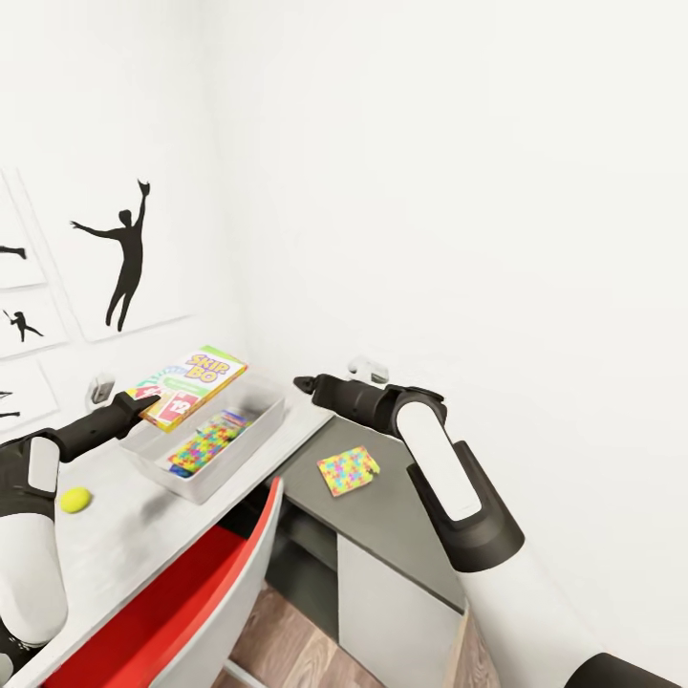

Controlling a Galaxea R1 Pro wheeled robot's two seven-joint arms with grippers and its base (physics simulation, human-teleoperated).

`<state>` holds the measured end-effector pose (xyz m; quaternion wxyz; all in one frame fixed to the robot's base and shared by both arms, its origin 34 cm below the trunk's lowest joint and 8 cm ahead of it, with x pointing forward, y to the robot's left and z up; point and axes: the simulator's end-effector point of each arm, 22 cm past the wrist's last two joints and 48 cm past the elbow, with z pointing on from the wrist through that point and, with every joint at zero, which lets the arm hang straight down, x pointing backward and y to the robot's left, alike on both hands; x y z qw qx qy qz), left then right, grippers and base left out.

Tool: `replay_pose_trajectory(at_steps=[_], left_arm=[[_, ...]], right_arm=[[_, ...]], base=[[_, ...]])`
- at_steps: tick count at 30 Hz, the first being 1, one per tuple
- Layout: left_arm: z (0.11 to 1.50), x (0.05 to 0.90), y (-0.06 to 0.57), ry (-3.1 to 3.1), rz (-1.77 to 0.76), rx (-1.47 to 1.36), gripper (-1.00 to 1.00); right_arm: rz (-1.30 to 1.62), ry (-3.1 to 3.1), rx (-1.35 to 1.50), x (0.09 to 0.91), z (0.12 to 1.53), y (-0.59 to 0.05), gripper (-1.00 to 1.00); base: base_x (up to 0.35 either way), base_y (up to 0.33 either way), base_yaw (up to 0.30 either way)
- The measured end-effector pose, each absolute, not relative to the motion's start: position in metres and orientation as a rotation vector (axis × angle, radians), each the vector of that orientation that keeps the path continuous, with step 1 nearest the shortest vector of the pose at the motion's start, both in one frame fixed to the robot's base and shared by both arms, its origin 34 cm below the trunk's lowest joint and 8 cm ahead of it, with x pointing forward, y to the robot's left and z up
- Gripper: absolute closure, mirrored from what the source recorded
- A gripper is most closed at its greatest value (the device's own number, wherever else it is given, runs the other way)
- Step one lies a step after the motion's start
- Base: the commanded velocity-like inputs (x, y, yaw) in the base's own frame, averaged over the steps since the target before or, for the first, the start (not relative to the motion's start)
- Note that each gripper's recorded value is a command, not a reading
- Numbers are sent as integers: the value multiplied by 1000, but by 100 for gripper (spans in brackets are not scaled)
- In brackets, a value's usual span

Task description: Put all the toys in the child's room - the three board games (two on the bed and one on the table), the two jigsaw puzzles on the table, and the tennis ball on the table - inside the toy box on the table in the child's room.

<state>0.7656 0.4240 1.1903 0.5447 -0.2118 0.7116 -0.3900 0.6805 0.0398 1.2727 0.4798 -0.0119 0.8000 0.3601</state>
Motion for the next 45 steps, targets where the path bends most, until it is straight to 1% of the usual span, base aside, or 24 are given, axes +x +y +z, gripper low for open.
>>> replay_pose_trajectory(at_steps=[10,21,26,30,34,39,45], left_arm=[[1191,766,424,1687,-927,-503,100],[1191,765,424,1686,-927,-503,100],[1188,766,425,1695,-917,-510,100],[1172,767,438,1745,-838,-569,100],[1165,767,444,1762,-814,-602,100],[1126,764,441,1807,-874,-698,100],[1104,763,435,1840,-920,-747,100]], right_arm=[[874,1954,-49,677,1271,45,-100],[874,1954,-49,677,1271,45,-100],[874,1954,-49,677,1272,45,-100],[874,1955,-50,677,1271,45,-100],[873,1955,-51,677,1271,45,-100],[872,1955,-51,677,1271,45,-100],[871,1956,-52,678,1271,45,-100]], base=[[32,-1,71],[115,-54,8],[222,-2,0],[184,-54,0],[42,-18,0],[7,-3,0],[0,0,0]])
